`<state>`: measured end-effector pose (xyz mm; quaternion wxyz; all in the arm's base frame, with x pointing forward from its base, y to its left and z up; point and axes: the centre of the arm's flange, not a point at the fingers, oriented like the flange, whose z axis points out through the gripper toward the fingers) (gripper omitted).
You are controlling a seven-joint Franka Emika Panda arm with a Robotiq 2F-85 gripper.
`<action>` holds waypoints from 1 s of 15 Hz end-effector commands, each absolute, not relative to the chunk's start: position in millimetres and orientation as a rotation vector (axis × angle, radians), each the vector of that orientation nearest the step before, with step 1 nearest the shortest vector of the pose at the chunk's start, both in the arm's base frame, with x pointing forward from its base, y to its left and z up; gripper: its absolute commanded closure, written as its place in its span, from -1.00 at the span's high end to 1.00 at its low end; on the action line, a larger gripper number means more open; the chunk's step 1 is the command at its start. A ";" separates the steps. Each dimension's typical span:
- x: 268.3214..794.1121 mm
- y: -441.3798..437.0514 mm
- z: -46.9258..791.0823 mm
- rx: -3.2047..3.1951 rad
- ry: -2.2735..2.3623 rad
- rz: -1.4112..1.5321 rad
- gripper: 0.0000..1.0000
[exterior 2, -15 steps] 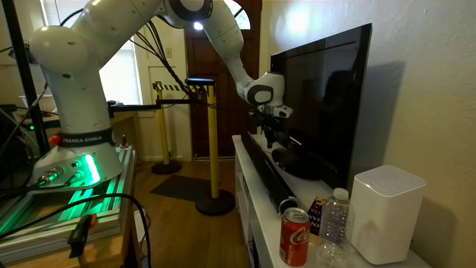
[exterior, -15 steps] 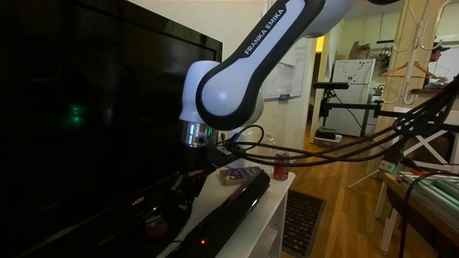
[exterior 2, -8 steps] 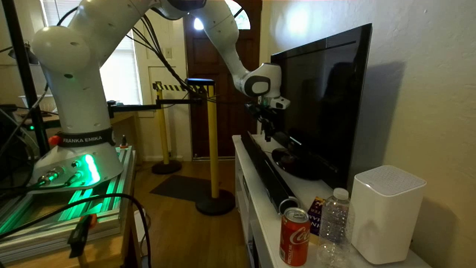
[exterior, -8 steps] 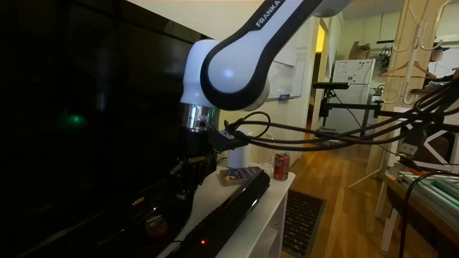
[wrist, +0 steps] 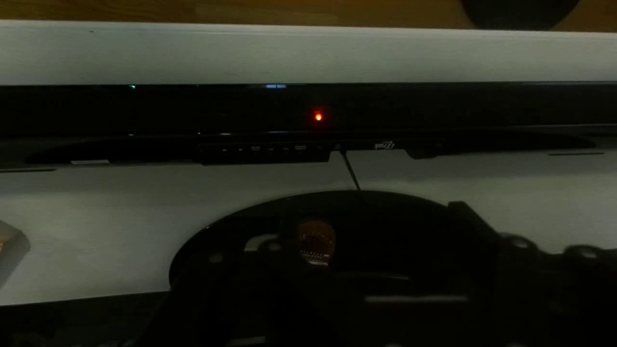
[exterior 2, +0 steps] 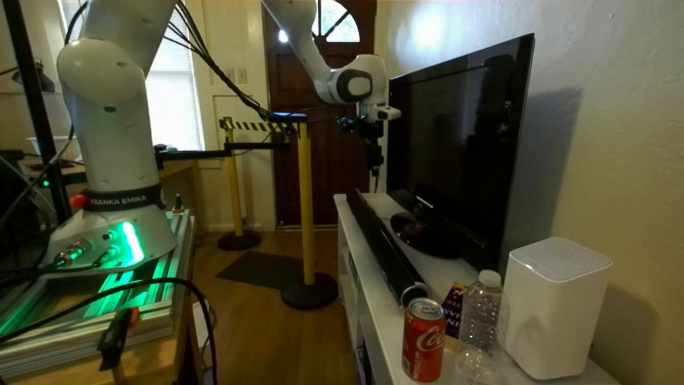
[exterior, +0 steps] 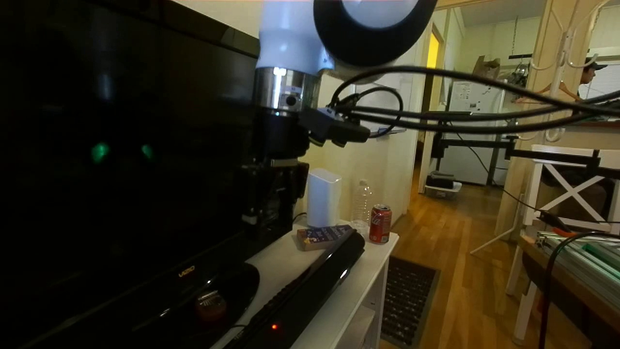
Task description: Press a button on the black speaker in front of the television.
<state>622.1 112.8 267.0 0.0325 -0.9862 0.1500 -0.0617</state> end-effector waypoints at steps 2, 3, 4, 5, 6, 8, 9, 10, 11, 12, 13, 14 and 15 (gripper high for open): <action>582.4 125.5 311.1 -3.095 0.569 -0.189 1.00; 576.7 126.6 317.7 -3.105 0.580 -0.193 1.00; 570.9 127.5 324.0 -3.115 0.603 -0.191 1.00; 566.0 127.2 328.2 -3.131 0.615 -0.192 1.00; 590.3 125.4 312.7 -3.101 0.571 -0.192 1.00; 582.3 125.2 321.6 -3.110 0.590 -0.196 1.00; 580.0 124.8 322.8 -3.111 0.594 -0.196 1.00; 579.3 124.6 322.9 -3.111 0.596 -0.195 1.00; 579.0 124.5 322.4 -3.111 0.597 -0.193 1.00; 578.6 124.5 321.8 -3.112 0.598 -0.192 1.00; 578.3 124.4 321.3 -3.112 0.598 -0.190 1.00; 578.1 124.3 321.0 -3.113 0.598 -0.189 1.00; 578.0 124.3 320.8 -3.113 0.598 -0.188 1.00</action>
